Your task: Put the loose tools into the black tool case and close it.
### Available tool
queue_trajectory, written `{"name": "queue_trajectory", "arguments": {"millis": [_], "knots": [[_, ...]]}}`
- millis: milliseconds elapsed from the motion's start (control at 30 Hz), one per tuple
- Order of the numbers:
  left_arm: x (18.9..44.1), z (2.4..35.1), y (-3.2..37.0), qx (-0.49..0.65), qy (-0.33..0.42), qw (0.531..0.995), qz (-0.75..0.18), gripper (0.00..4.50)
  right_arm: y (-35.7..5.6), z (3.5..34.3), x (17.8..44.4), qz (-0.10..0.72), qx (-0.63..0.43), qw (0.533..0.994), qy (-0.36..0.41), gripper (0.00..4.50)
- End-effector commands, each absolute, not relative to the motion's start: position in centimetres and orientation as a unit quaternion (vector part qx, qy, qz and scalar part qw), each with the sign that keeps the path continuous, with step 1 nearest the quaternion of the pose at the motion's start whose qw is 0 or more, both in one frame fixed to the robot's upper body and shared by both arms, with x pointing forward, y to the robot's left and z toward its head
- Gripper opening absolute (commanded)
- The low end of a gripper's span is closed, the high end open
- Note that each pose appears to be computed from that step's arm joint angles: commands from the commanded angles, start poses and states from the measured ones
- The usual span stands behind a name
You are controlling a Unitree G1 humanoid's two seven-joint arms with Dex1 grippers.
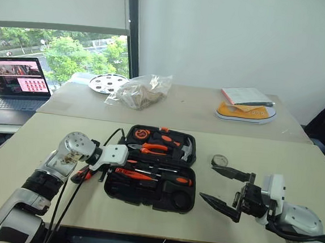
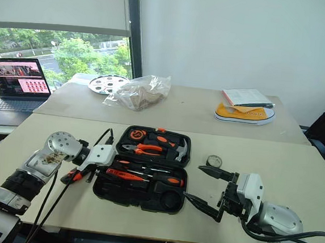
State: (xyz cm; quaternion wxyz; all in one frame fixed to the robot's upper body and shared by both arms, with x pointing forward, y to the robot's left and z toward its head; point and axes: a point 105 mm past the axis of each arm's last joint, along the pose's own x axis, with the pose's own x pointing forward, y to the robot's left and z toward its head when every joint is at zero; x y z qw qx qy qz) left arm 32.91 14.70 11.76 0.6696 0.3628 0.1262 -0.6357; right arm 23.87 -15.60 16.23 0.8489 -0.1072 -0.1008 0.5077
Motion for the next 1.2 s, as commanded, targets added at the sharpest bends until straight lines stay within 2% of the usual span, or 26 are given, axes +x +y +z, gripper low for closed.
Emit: {"name": "queue_trajectory", "arguments": {"millis": [33, 267, 367, 500, 533, 900, 1200], "knots": [[32.7, 13.3, 14.5, 0.337, 0.083, 0.679, -0.646, 2.62, -15.5, 17.0, 23.8, 0.508, -0.116, 0.846, -0.117, 4.5], [33.0, 16.3, 14.1, 0.29, 0.031, 0.712, -0.639, 2.62, -15.5, 16.8, 23.8, 0.509, -0.113, 0.846, -0.113, 4.5], [33.2, 15.0, 14.4, 0.269, 0.055, 0.731, -0.625, 1.96, -15.4, 16.6, 23.8, 0.509, -0.109, 0.847, -0.113, 4.5], [32.9, 13.7, 13.8, 0.266, 0.072, 0.729, -0.626, 0.37, -15.3, 16.5, 23.8, 0.508, -0.108, 0.847, -0.112, 4.5], [33.0, 13.5, 13.7, 0.269, 0.073, 0.729, -0.625, 0.1, -15.3, 16.5, 23.8, 0.508, -0.107, 0.847, -0.112, 4.5], [31.9, 10.5, 13.6, 0.292, 0.11, 0.711, -0.63, 0.04, -15.2, 16.4, 23.9, 0.507, -0.107, 0.848, -0.114, 4.5], [32.0, 8.9, 14.3, 0.276, 0.158, 0.733, -0.602, 0.04, -15.2, 16.6, 24.1, 0.508, -0.107, 0.847, -0.117, 4.5]]}}
